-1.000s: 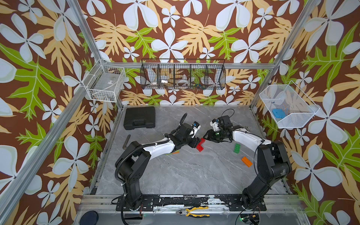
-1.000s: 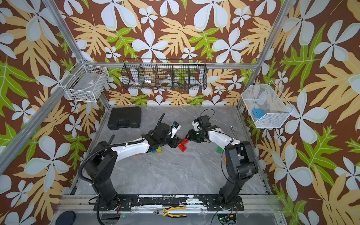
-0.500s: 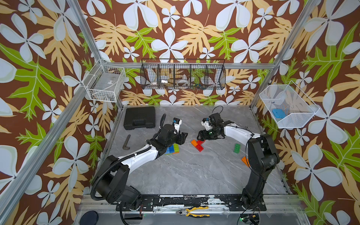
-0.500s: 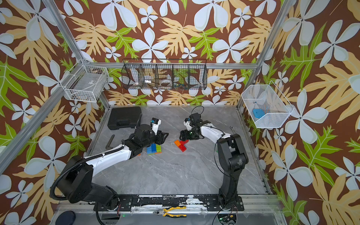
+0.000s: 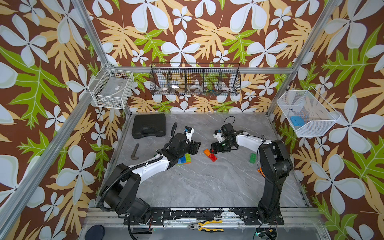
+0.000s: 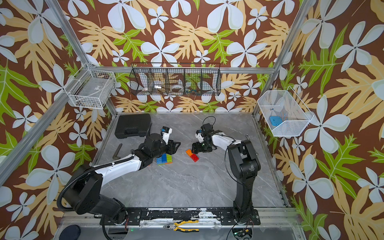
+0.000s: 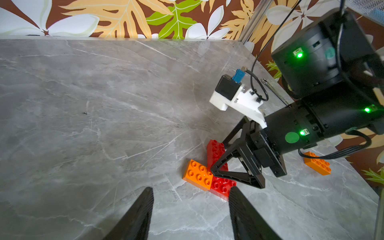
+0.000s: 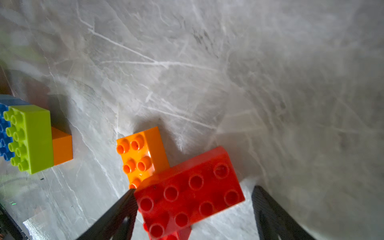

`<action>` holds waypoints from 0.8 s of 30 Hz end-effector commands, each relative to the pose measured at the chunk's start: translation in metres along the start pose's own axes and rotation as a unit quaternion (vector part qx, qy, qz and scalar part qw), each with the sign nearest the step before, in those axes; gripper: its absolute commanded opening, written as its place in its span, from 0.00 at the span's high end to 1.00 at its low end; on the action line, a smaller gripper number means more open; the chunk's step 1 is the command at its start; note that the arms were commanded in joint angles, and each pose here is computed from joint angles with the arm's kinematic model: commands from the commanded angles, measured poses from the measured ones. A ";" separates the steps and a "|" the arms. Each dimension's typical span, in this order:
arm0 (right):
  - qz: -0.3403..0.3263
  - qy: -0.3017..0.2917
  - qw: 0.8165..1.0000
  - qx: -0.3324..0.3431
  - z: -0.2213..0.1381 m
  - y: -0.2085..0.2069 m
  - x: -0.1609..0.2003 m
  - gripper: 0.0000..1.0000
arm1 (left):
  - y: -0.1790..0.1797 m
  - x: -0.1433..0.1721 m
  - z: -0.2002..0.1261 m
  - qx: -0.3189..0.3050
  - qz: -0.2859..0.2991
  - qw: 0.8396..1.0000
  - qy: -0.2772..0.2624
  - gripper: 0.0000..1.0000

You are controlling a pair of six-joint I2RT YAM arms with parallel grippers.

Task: Assemble a rectangle with lego
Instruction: Pick up the lego brick from the lego brick.

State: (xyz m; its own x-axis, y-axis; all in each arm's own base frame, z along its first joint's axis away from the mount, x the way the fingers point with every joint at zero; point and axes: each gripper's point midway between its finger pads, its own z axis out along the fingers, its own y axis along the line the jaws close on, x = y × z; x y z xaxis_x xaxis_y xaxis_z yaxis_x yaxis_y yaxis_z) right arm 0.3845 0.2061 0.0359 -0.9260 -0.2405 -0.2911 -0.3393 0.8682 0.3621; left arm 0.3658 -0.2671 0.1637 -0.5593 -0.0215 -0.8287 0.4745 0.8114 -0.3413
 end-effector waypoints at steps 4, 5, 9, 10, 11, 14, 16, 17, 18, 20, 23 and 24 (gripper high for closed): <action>-0.008 0.002 1.000 -0.008 0.006 0.002 -0.003 0.17 | -0.006 -0.008 0.001 0.016 -0.002 1.000 -0.012 0.40; -0.009 0.000 1.000 -0.008 0.006 0.001 -0.004 0.17 | -0.006 -0.008 0.002 0.016 -0.001 1.000 -0.011 0.40; -0.009 0.000 1.000 -0.011 0.007 0.003 -0.007 0.22 | -0.007 -0.006 0.003 0.018 -0.001 1.000 -0.007 0.41; -0.009 -0.001 1.000 -0.012 0.006 0.003 -0.007 0.25 | -0.007 -0.006 0.002 0.017 0.000 1.000 -0.007 0.41; -0.009 -0.001 1.000 -0.011 0.005 0.003 -0.007 0.27 | -0.006 -0.006 0.002 0.017 0.000 1.000 -0.006 0.41; -0.009 -0.006 1.000 -0.012 0.001 0.005 -0.007 0.32 | -0.006 -0.004 0.002 0.017 0.000 1.000 -0.005 0.41; -0.008 -0.011 1.000 -0.011 -0.004 0.006 -0.008 0.33 | -0.006 -0.004 0.002 0.017 0.000 1.000 -0.004 0.41; -0.008 -0.014 1.000 -0.010 -0.005 0.007 -0.009 0.34 | -0.006 -0.004 0.003 0.017 0.000 1.000 -0.004 0.41; -0.007 -0.018 1.000 -0.009 -0.009 0.007 -0.011 0.35 | -0.006 -0.004 0.003 0.017 0.000 1.000 -0.004 0.41; -0.005 -0.025 1.000 -0.007 -0.015 0.009 -0.014 0.36 | -0.006 -0.005 0.002 0.015 0.000 1.000 -0.006 0.41; 0.000 -0.045 0.999 -0.004 -0.030 0.014 -0.021 0.38 | -0.003 -0.007 -0.002 0.005 -0.002 1.000 -0.013 0.42; 0.004 -0.053 0.999 -0.001 -0.034 0.015 -0.022 0.39 | -0.001 -0.008 -0.003 -0.001 -0.004 1.000 -0.015 0.42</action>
State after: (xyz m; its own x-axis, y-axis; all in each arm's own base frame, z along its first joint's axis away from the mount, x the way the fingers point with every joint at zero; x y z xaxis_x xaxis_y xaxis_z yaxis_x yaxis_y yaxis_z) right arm 0.3939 0.2123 0.0693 -0.9021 -0.2208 -0.3708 -0.3629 0.8532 0.3747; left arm 0.3641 -0.2699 0.1644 -0.5646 -0.0205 -0.8251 0.4853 0.8003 -0.3520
